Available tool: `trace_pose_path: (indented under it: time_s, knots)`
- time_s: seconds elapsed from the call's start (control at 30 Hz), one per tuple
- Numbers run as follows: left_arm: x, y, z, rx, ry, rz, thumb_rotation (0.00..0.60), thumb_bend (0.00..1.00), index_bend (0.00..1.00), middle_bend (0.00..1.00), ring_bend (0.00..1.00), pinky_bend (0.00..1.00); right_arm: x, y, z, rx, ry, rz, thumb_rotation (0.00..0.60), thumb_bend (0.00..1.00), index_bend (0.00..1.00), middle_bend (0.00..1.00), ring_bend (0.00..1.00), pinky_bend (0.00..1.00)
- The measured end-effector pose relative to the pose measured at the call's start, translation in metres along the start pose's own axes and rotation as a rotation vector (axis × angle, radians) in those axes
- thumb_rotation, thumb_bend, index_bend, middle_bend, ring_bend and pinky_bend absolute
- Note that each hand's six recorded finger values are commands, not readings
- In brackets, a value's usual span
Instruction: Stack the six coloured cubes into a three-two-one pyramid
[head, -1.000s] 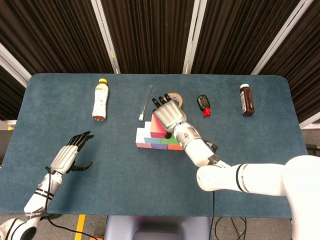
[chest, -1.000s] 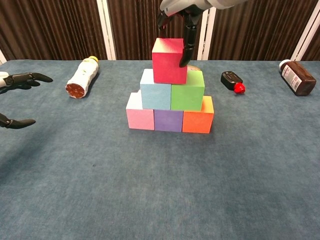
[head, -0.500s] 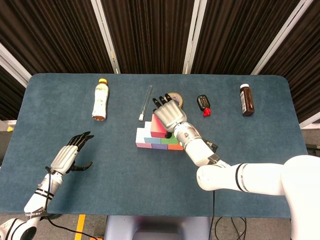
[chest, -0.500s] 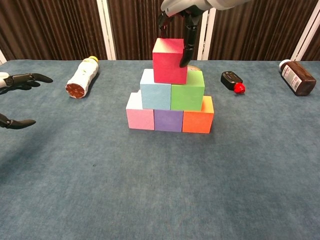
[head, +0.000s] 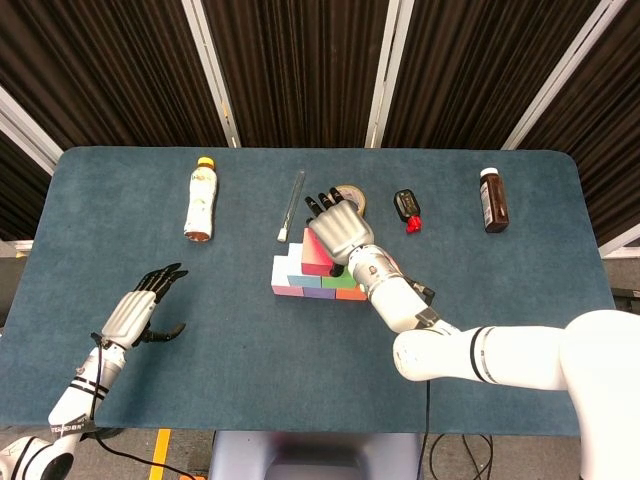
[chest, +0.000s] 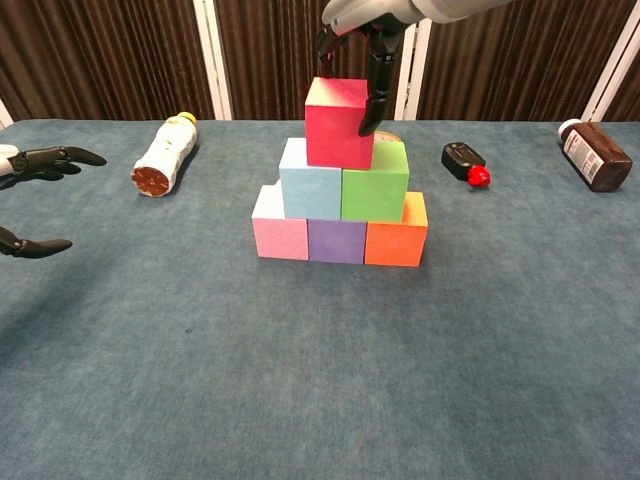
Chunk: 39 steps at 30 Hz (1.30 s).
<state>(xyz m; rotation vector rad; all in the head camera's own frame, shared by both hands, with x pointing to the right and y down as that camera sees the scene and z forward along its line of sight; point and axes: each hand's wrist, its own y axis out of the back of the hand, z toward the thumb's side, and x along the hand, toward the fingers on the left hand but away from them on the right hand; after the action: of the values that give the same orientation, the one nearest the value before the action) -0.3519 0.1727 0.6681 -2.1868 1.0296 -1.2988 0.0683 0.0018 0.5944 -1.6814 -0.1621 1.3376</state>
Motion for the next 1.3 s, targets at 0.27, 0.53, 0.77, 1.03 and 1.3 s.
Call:
trace_pose_path:
  time_s: [0.27, 0.53, 0.77, 1.03, 1.3]
  knots:
    - [-0.0005, 0.0000, -0.0002, -0.001, 0.001, 0.000, 0.600, 0.31, 0.10, 0.00, 0.00, 0.00, 0.0007, -0.0005, -0.0012, 0.002, 0.002, 0.001, 0.523, 0.30, 0.39, 0.10, 0.00, 0.00]
    - [-0.0001, -0.0006, -0.0003, -0.005, 0.003, -0.002, 0.600, 0.31, 0.10, 0.00, 0.00, 0.00, -0.0004, -0.0013, -0.0006, 0.000, 0.004, 0.004, 0.522, 0.30, 0.38, 0.10, 0.00, 0.00]
    - [-0.0002, 0.0000, -0.0008, -0.007, 0.005, -0.001, 0.600, 0.31, 0.10, 0.00, 0.00, 0.00, 0.0010, -0.0004, 0.0005, -0.005, 0.007, 0.001, 0.522, 0.30, 0.37, 0.10, 0.00, 0.00]
    - [-0.0015, 0.0003, -0.0015, -0.010, 0.006, 0.000, 0.600, 0.31, 0.10, 0.00, 0.00, 0.00, 0.0021, -0.0020, 0.0003, 0.000, 0.004, 0.004, 0.522, 0.30, 0.37, 0.10, 0.00, 0.00]
    - [-0.0012, -0.0006, -0.0019, -0.011, 0.008, -0.004, 0.600, 0.31, 0.10, 0.00, 0.00, 0.00, 0.0013, -0.0045, 0.0001, 0.005, 0.000, 0.009, 0.523, 0.30, 0.35, 0.10, 0.00, 0.00]
